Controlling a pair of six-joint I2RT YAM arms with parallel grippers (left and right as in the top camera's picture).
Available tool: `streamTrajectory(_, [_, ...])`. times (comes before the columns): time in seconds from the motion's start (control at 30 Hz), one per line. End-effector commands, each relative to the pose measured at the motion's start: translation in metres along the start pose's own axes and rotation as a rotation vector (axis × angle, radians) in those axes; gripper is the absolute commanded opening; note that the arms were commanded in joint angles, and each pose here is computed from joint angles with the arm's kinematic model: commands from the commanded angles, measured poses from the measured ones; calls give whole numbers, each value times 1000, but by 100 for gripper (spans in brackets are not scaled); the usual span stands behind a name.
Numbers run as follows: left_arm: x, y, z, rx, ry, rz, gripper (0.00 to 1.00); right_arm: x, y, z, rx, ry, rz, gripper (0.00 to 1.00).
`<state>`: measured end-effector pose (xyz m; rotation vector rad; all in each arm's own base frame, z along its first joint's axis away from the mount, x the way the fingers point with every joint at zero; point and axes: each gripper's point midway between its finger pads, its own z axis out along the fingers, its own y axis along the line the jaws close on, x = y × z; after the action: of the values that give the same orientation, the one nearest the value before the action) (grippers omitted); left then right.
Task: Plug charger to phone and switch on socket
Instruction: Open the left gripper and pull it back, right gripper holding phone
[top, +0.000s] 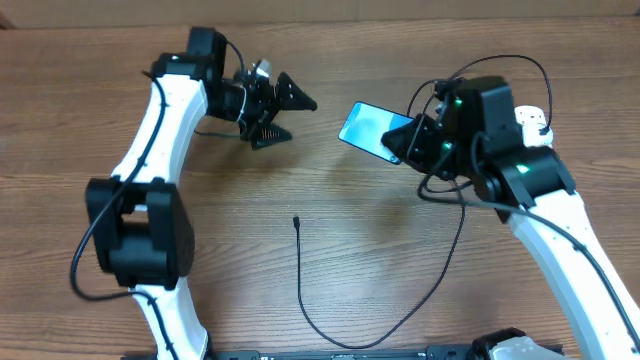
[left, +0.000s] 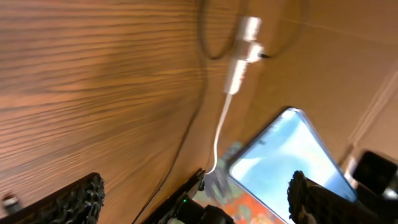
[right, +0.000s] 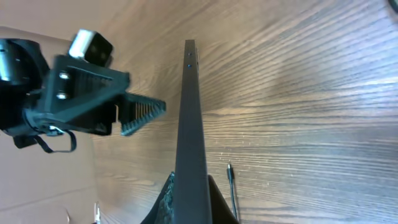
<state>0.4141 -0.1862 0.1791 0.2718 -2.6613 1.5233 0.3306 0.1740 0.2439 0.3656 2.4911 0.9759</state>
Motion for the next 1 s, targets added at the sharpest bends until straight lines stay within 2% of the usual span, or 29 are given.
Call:
streamTrajectory(0.0, [14, -50, -24, 111, -22, 152, 98, -1, 20, -29, -76, -62, -66, 4])
streamTrajectory(0.17, [24, -66, -27, 192, 14, 165, 100, 7, 16, -38, -123, -118, -45, 4])
streamTrajectory(0.4, [23, -65, -27, 186, 11, 164, 100, 20, 7, -33, -228, -159, 4, 4])
streamTrajectory(0.97, [22, -65, -27, 184, 4, 186, 100, 13, -2, -18, -310, -201, 153, 4])
